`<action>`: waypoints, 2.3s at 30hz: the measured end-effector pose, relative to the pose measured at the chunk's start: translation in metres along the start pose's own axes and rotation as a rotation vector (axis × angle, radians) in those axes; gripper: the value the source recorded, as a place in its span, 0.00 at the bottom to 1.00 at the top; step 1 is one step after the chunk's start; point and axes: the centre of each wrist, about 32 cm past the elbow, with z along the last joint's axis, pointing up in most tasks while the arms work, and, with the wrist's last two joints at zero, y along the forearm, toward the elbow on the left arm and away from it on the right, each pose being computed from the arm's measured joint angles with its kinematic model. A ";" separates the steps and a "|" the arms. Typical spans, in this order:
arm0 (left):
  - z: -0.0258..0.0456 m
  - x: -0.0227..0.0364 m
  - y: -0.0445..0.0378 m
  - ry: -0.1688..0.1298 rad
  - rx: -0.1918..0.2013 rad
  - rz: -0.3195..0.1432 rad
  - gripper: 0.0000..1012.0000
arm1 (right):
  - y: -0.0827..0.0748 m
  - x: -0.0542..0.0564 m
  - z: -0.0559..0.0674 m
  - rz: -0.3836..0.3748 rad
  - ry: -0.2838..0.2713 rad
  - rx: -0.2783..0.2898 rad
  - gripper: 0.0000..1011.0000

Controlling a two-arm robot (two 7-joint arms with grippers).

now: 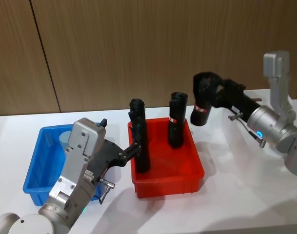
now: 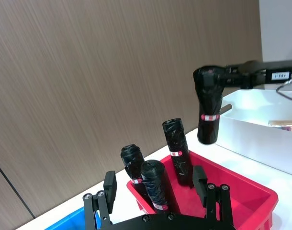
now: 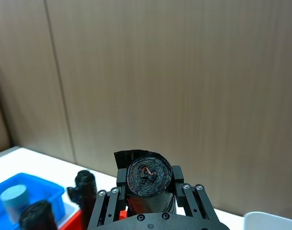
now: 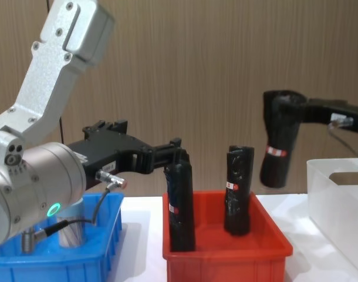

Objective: Pick the cotton swabs from the blue box and place them into the white box.

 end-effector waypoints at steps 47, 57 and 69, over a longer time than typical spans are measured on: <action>0.0000 0.0000 0.0000 0.000 0.000 0.000 0.99 | -0.036 0.042 0.016 -0.525 -0.016 -0.213 0.54; 0.0000 0.0000 0.0000 0.000 0.000 0.000 0.99 | -0.037 0.049 0.009 -0.515 0.017 -0.248 0.54; 0.0000 0.0000 0.0000 0.000 0.000 0.000 0.99 | -0.038 0.054 0.005 -0.485 0.054 -0.259 0.55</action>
